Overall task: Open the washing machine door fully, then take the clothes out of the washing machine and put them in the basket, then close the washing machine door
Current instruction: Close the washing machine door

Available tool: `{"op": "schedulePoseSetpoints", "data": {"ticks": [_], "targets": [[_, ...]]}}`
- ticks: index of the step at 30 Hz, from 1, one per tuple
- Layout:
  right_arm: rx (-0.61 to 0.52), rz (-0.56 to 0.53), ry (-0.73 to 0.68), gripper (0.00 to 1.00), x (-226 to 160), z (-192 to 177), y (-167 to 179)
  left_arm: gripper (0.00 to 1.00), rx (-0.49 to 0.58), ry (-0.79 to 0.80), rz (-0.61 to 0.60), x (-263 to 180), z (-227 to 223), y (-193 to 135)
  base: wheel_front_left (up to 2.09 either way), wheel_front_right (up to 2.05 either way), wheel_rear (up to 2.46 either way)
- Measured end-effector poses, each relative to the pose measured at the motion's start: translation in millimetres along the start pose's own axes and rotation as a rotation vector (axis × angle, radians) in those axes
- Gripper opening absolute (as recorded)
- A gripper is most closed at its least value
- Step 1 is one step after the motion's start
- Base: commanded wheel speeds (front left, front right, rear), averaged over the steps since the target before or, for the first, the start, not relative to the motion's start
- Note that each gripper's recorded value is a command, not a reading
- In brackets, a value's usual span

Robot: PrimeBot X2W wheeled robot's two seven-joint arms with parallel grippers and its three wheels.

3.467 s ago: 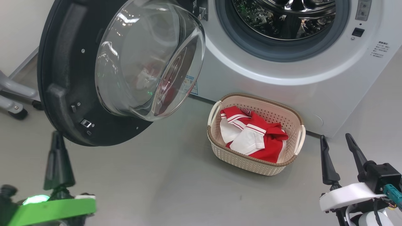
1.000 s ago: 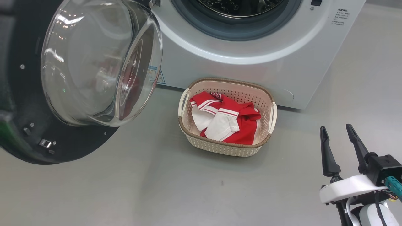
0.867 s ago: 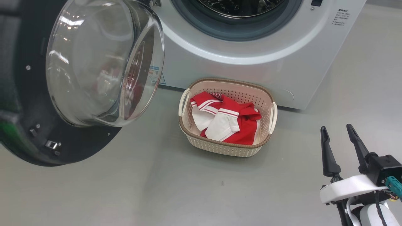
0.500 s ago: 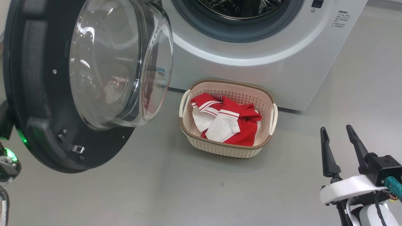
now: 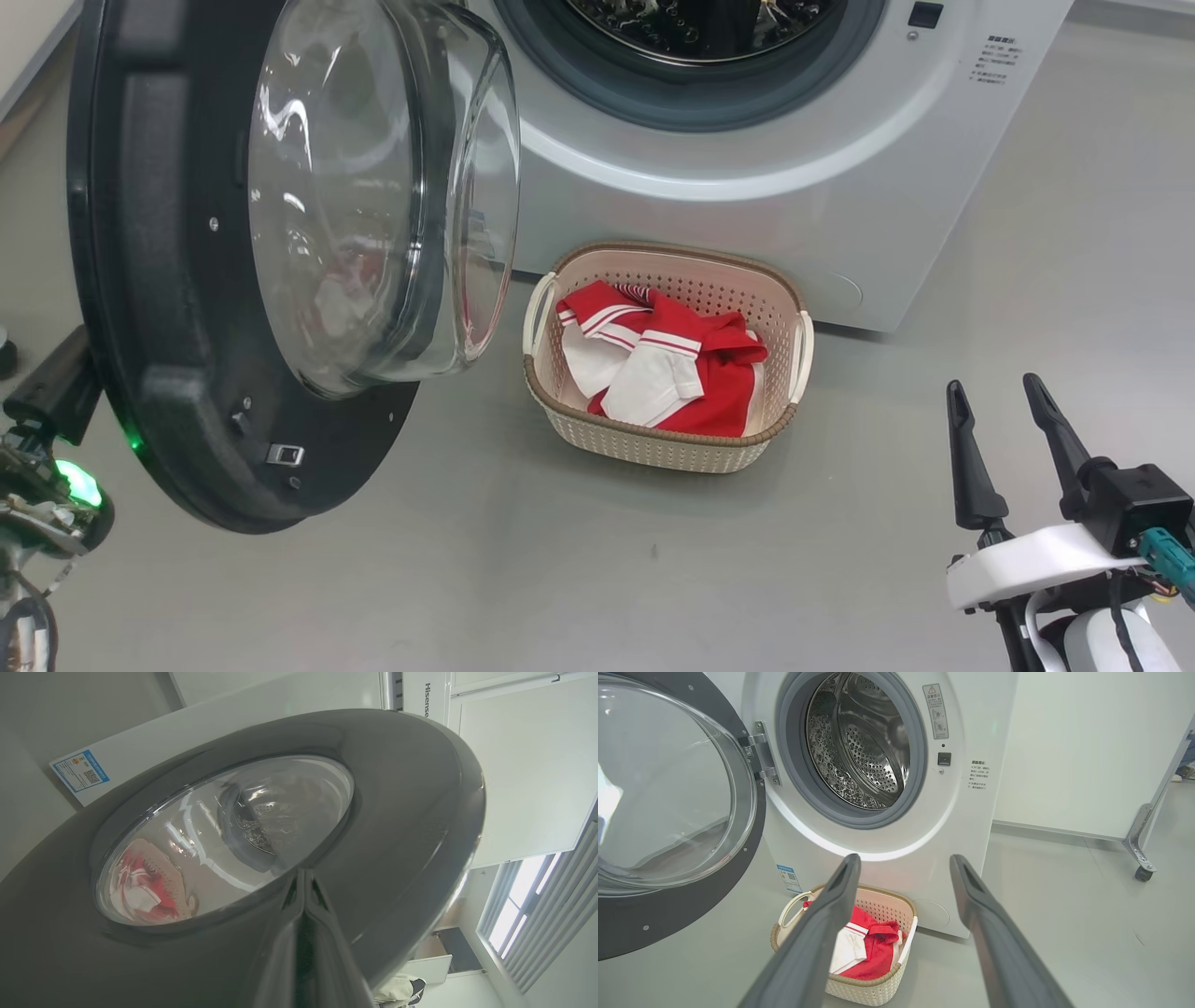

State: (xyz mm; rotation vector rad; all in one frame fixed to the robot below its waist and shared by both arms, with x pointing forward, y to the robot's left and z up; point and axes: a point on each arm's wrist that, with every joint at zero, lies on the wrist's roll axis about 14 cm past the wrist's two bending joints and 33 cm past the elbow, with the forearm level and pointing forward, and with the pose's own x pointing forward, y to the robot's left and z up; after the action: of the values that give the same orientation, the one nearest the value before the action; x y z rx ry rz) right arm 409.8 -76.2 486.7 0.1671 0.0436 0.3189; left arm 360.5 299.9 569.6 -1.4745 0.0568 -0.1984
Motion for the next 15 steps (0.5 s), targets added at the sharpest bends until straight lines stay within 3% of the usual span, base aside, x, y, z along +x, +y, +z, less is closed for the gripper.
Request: {"op": "schedulePoseSetpoints", "data": {"ticks": [15], "targets": [[-0.001, -0.035, -0.004, 1.00, -6, 2, -9, 0.00, -0.028, 0.111, -0.065, 7, -36, -9, 0.00, 0.00, 0.00]]}}
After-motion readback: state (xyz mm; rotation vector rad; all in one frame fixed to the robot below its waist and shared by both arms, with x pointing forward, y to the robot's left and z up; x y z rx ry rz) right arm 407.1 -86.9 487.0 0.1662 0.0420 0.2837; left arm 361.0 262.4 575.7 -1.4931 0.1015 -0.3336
